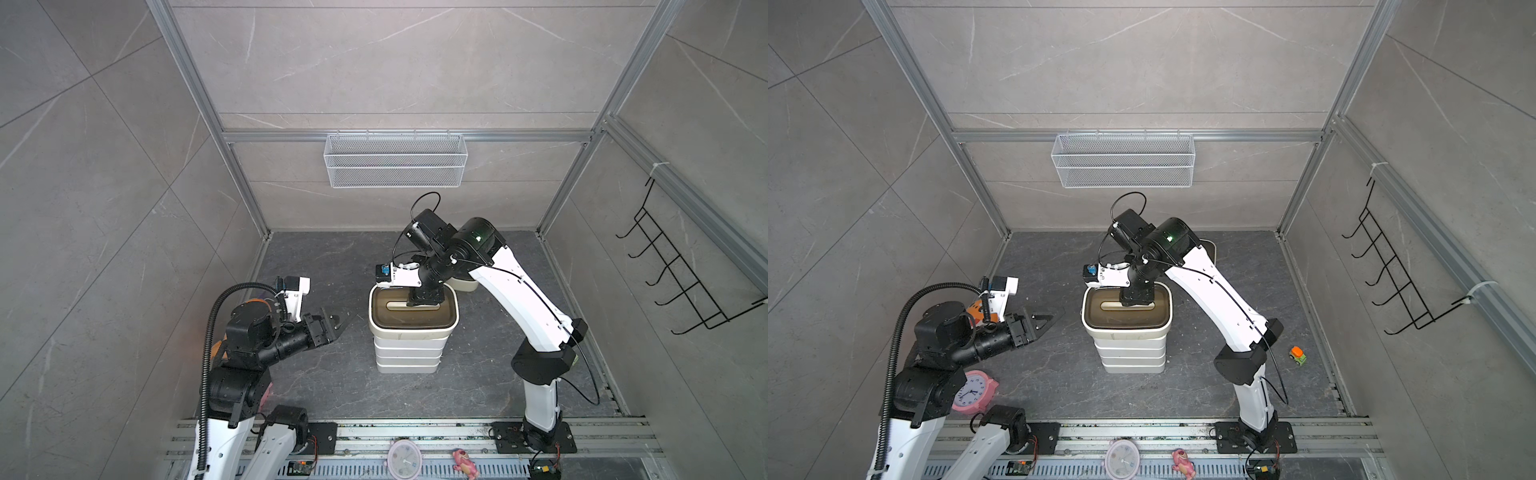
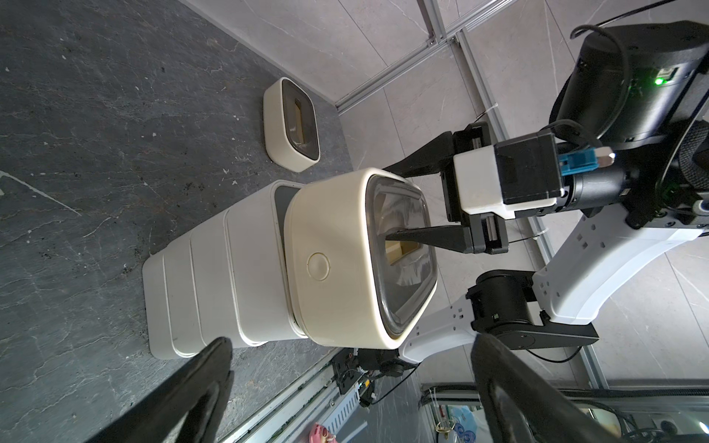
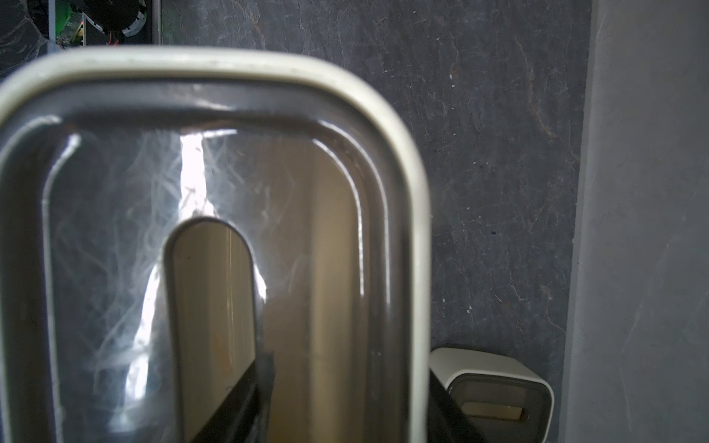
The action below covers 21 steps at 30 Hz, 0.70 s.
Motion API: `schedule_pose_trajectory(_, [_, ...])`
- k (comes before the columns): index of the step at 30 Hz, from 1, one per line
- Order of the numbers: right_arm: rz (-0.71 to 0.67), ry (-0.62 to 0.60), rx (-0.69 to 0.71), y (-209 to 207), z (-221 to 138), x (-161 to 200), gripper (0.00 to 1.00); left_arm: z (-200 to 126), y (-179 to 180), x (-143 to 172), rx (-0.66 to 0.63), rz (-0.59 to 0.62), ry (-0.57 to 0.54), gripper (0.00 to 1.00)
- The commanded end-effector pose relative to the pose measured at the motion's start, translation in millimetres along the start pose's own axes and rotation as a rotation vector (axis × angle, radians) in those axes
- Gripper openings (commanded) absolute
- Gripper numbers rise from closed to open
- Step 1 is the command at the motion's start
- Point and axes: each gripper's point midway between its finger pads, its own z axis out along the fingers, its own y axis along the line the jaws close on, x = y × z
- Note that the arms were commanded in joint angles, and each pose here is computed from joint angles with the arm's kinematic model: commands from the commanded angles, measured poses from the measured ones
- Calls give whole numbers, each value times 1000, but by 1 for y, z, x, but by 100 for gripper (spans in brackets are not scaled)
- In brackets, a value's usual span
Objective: Stack the tissue boxes
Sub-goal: Place the tissue box at the tissue box.
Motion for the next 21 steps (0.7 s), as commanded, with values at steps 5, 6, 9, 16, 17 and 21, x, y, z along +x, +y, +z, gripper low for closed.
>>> schedule_pose_trajectory(5, [4,14,4,-2,7,0,42,0,-7,-2,37,23,-3,100])
schedule_pose_trajectory(6, [7,17,8,-3,7,0,42,1,-7,-2,38,21,-2,100])
schedule_pose_trajectory(9, [11,15,12,-4,7,0,42,1,-8,-2,45,19,1,100])
schedule_pose_trajectory(16, [10,-4,17,-4,3,-4,42,0,-11,-2,53,24,1,100])
schedule_pose_trajectory(17, [8,-4,18,-4,2,-3,42,0,-11,-2,53,24,1,100])
schedule_pose_trajectory(21, [10,3,19,-4,3,-2,42,0,-10,-2,50,24,1,100])
